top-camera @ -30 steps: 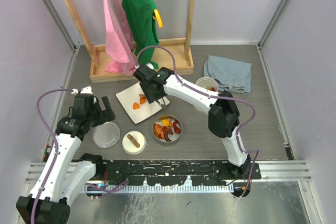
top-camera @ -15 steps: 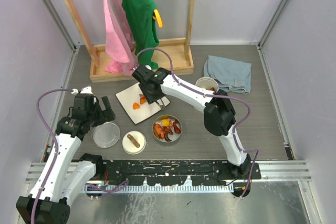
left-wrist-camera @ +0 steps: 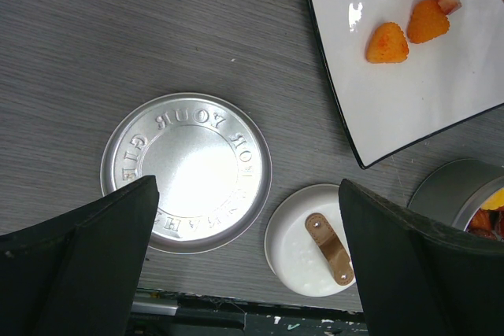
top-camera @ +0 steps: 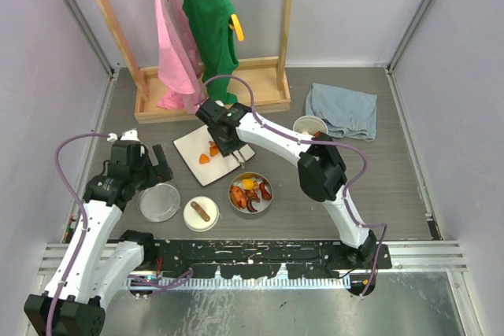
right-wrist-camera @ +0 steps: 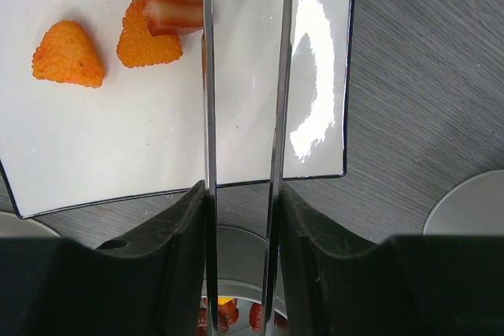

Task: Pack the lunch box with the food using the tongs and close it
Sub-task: Pick up the fake food from the plate, then place the fake food in the packing box.

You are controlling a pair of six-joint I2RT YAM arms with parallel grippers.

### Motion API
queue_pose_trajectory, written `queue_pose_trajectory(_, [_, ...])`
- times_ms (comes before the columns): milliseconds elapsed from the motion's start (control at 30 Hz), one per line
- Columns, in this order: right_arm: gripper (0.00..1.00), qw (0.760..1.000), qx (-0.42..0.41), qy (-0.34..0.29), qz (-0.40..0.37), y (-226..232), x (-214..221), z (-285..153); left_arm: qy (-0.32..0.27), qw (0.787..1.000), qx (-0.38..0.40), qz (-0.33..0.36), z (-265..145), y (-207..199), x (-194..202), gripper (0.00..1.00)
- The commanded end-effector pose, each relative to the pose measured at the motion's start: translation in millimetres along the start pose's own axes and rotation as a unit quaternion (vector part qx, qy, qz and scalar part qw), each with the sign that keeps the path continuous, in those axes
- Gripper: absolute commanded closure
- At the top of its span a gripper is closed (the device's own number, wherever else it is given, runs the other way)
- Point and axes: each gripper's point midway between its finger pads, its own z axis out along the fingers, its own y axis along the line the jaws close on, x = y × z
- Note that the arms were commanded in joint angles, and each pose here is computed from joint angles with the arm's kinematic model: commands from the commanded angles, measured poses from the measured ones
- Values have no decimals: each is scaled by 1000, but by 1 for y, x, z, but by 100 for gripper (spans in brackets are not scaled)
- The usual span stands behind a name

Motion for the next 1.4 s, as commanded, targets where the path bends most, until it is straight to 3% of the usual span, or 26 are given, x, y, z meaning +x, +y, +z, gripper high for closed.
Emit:
queue_pose_trajectory(0, [62,999,-6,-50,11,-4,-27,-27,-25,1000,13,-2,-1,-5,-12,2])
queue_pose_trajectory(567, [64,994,-68,-77,45,-5,-8,-83,-22,1000,11,-1,1,-5,-11,2])
queue_pose_trajectory(900, [64,985,-130,-102,57,-6,6,-140,-21,1000,10,-2,0,-5,-11,2])
queue_pose_trajectory(1200, [63,977,-181,-92,59,-11,50,-184,-24,1000,11,-2,-1,-5,-12,2])
queue_pose_trajectory(1367, [63,980,-187,-44,43,-18,99,-193,-22,1000,13,-1,0,-6,-11,2])
